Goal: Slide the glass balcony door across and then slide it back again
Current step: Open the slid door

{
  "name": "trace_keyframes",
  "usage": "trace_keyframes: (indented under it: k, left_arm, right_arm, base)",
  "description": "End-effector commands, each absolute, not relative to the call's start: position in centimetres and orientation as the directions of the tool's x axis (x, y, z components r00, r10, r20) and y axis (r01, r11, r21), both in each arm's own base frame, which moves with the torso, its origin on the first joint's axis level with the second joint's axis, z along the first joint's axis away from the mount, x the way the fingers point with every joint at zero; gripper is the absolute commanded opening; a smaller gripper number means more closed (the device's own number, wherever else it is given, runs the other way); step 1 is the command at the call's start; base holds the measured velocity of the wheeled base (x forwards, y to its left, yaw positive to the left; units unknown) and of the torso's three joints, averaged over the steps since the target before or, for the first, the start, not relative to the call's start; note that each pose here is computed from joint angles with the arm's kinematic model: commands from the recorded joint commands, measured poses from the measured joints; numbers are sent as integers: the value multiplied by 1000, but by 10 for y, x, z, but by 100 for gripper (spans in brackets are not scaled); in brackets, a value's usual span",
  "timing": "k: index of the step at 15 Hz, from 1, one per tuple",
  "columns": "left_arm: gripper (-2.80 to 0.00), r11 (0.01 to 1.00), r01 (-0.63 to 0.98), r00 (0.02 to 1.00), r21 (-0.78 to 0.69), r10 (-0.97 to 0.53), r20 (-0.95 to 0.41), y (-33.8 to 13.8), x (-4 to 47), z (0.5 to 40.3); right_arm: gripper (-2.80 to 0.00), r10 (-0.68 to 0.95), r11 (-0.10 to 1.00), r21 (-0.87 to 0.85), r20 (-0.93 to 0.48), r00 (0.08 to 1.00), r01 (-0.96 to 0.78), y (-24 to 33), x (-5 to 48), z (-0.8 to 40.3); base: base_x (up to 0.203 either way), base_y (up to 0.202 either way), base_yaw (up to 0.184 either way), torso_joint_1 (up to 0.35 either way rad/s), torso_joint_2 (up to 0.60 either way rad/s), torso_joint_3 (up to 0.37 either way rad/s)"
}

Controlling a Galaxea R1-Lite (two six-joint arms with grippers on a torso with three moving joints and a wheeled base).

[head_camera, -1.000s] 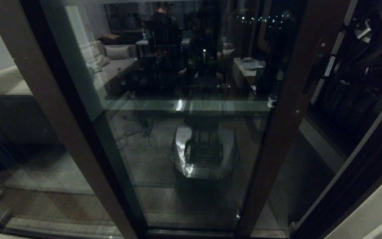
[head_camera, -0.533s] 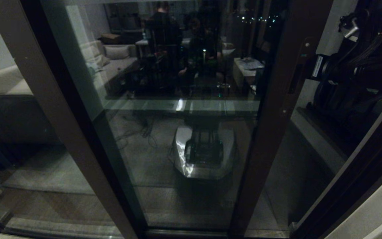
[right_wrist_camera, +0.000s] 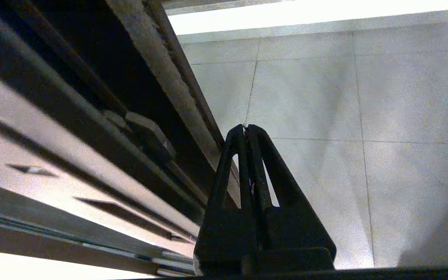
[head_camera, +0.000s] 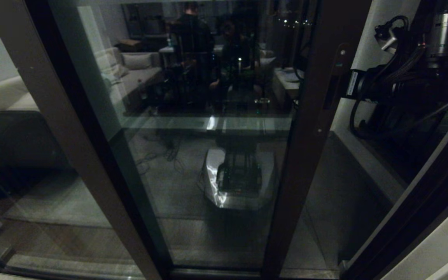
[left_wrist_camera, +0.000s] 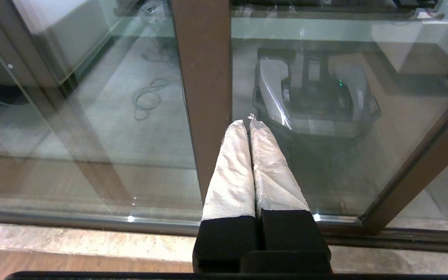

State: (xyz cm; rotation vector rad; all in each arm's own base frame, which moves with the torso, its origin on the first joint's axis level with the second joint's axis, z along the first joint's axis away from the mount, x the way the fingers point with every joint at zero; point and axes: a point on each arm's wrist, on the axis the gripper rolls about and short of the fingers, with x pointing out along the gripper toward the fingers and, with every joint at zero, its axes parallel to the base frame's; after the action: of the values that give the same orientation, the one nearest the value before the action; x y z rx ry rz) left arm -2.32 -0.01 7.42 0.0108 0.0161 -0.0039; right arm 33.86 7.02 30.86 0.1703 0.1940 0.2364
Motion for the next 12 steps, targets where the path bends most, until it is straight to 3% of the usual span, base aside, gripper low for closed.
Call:
trace_keyframes:
  k: [1,12]
  left_arm:
    - [-280,1000,5,1000,11,-5,-16,0,-23,74]
    - [-280,1000,3,1000,11,-3,-16,0,-23,74]
  right_arm:
    - [-280,269,953,190,-175,947,-236,81,344,305]
    - [-280,337,935,184,-188,923,-304,119,339,300]
  base:
    - [0,0,0,0,0,0]
    - [0,0,0,0,0,0]
